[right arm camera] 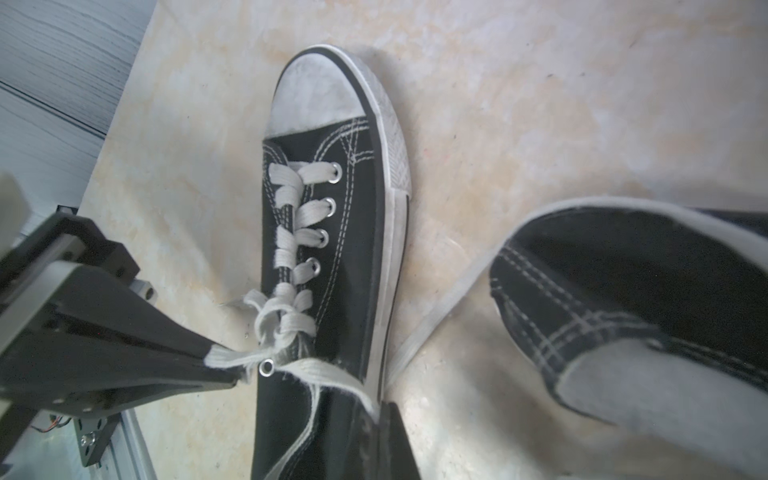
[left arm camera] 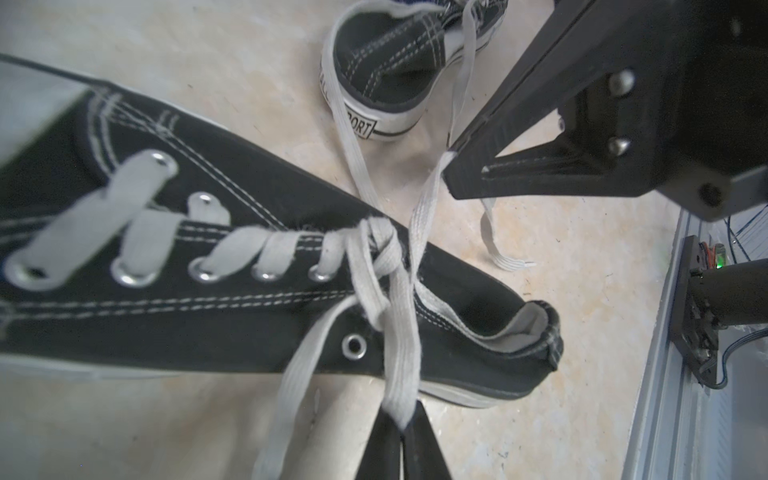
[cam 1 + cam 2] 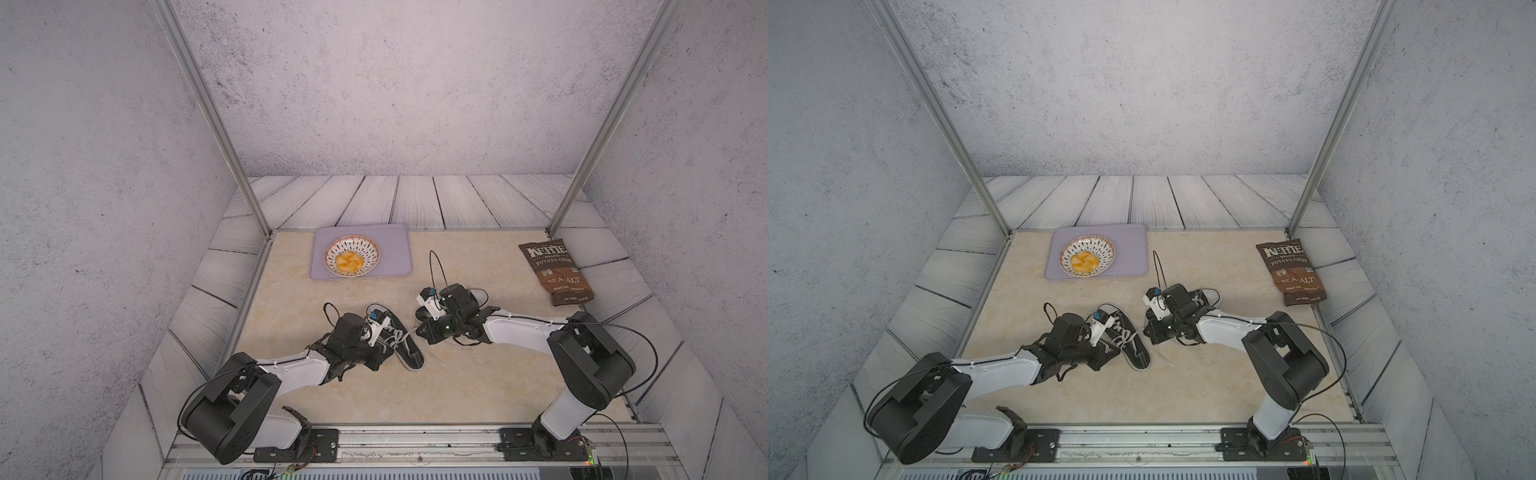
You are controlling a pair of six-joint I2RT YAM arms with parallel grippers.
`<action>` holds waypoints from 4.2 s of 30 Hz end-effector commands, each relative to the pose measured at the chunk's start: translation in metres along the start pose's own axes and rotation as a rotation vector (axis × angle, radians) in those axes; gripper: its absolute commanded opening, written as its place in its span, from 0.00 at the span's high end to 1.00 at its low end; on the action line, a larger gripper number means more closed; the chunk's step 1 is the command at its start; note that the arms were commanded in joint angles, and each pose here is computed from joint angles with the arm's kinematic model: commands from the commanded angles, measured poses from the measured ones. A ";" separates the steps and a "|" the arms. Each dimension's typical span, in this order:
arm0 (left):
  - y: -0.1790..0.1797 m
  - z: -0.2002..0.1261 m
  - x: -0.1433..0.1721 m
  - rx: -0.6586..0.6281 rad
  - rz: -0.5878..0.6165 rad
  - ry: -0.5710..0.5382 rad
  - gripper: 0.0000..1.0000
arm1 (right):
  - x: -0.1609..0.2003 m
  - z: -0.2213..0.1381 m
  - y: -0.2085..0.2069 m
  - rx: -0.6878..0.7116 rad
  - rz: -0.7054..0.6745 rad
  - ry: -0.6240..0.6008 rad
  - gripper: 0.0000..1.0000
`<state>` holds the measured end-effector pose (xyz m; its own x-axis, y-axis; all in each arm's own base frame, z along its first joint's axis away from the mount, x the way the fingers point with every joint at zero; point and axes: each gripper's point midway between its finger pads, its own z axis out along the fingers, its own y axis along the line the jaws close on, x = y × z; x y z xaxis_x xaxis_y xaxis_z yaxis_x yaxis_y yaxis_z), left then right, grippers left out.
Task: Tie the shoes
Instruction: Cross the shoelace with the shoelace.
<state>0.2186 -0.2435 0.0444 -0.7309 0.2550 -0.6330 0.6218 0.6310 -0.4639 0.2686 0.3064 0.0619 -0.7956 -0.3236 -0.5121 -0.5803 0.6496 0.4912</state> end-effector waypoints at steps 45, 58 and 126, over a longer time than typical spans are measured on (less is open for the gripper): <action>0.011 -0.031 -0.055 -0.158 -0.106 -0.099 0.71 | 0.001 0.025 0.025 -0.030 -0.092 0.064 1.00; 0.030 0.010 -0.058 -0.077 -0.170 -0.060 0.89 | 0.001 0.026 0.030 -0.035 -0.103 0.065 1.00; 0.009 0.032 -0.038 0.268 -0.370 -0.075 0.73 | 0.003 0.044 0.027 -0.024 -0.104 0.078 1.00</action>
<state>0.2646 -0.2737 0.0518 -0.8923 -0.0135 -0.4513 0.3983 0.4473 -0.8008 0.2584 0.3415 0.0428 -0.7506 -0.4339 -0.4983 -0.6509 0.6155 0.4445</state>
